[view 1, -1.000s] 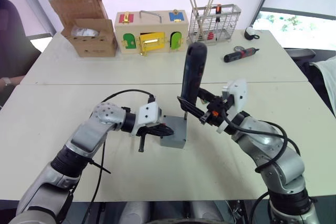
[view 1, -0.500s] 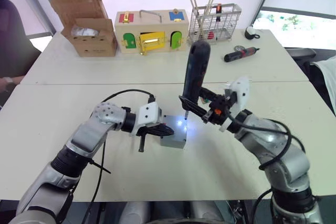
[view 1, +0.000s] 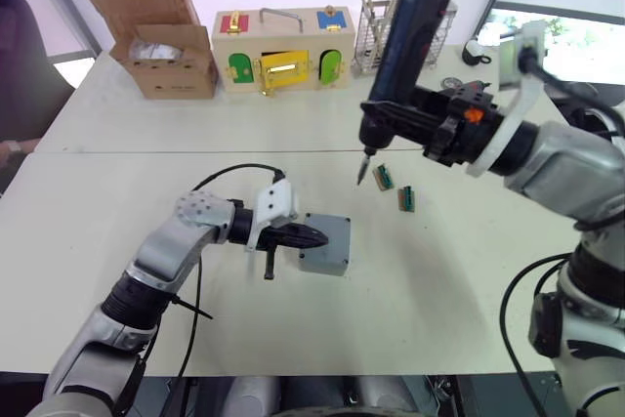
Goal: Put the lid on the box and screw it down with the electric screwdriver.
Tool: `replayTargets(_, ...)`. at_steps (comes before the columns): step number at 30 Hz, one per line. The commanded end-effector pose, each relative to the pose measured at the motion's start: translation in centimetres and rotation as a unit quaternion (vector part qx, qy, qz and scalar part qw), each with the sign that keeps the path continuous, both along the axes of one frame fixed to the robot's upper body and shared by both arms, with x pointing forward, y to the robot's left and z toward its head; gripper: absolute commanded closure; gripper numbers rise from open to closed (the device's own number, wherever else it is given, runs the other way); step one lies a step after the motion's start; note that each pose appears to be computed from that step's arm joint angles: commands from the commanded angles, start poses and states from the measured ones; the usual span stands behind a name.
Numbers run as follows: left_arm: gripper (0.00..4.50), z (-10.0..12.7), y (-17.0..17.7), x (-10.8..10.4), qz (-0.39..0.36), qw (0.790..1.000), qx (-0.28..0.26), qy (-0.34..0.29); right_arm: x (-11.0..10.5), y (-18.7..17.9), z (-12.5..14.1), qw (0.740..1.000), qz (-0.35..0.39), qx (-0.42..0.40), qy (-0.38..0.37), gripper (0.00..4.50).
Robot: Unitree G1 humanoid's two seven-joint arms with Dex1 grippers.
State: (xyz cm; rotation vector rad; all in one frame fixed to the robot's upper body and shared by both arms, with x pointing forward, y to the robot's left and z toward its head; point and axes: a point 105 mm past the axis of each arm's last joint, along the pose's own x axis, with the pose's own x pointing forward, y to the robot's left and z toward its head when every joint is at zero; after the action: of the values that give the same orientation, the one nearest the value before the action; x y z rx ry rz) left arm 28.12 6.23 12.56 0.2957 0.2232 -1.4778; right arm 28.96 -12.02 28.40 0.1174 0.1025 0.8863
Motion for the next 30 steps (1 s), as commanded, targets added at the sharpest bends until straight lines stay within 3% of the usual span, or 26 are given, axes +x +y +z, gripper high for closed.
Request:
replayTargets(1, 4.5, 3.2, 0.5, 0.5, 0.003, 0.999, -0.029, -0.019, -0.5, -1.7, 1.9, 0.999, 0.013, -0.001, 0.043, 2.76)
replayTargets(4, 4.5, 5.3, 0.6, 0.4, -0.014, 0.999, -0.033, -0.039, 0.3, -4.3, 1.8, 0.994, -0.024, -0.037, 0.102, 2.76)
replayTargets(7, 4.5, 6.3, 0.6, 0.1, -0.035, 0.997, -0.023, -0.063, 1.4, -8.2, -0.1, 0.973, -0.097, -0.078, 0.196, 2.76)
replayTargets(13, 4.5, 6.6, 0.2, -1.0, -0.089, 0.989, 0.023, -0.116, 1.0, -14.1, -5.2, 0.905, -0.174, -0.115, 0.371, 2.76)
replayTargets(19, 4.5, 5.9, -0.4, -1.6, -0.112, 0.983, 0.042, -0.137, 1.6, -18.6, -9.4, 0.839, -0.276, -0.193, 0.427, 2.76)
replayTargets(21, 4.5, 5.6, -0.6, -2.0, -0.112, 0.984, 0.041, -0.133, 1.1, -19.2, -10.8, 0.822, -0.276, -0.206, 0.454, 2.76)
replayTargets(30, 4.5, 4.2, -0.4, -2.5, -0.093, 0.988, 0.039, -0.113, 1.1, -18.7, -12.3, 0.809, -0.229, -0.218, 0.495, 2.76)
